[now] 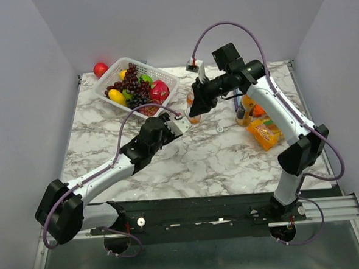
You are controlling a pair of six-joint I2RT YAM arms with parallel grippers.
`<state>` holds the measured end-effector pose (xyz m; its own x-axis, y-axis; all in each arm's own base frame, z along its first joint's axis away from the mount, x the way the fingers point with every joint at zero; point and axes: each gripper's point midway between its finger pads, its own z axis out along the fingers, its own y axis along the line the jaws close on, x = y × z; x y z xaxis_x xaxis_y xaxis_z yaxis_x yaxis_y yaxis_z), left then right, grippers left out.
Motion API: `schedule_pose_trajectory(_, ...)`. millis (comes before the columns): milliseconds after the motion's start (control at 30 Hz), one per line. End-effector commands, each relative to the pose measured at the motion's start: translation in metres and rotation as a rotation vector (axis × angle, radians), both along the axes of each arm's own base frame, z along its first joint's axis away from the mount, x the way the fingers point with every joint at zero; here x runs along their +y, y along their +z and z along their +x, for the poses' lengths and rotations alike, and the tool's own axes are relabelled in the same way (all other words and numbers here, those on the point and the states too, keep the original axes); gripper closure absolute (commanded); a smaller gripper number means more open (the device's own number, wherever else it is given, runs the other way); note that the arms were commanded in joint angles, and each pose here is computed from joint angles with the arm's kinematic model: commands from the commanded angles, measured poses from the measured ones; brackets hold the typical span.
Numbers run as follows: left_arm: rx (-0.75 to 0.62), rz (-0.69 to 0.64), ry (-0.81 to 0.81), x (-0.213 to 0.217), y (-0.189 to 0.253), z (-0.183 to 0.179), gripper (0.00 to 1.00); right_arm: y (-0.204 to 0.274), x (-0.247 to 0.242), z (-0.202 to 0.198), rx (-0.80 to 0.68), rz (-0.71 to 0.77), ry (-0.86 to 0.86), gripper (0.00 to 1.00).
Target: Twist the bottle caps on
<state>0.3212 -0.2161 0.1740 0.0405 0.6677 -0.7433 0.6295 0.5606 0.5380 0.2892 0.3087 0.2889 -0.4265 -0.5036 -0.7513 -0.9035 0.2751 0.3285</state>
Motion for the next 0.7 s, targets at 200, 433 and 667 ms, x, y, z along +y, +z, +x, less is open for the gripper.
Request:
schedule_pose_trajectory(200, -0.473, 0.265, 0.126, 0.017, 0.06, 0.024, 1.0, 0.04, 0.013, -0.009, 0.553, 0.274, -0.002, 0.78)
schedule_pose_trajectory(433, -0.072, 0.219, -0.168, 0.0, 0.007, -0.026, 1.0, 0.086, -0.031, -0.004, -0.116, 0.239, 0.091, 0.41)
schedule_pose_trajectory(667, 0.263, 0.204, -0.555, -0.012, -0.02, -0.091, 1.0, 0.039, -0.068, -0.052, -0.807, 0.027, 0.425, 0.36)
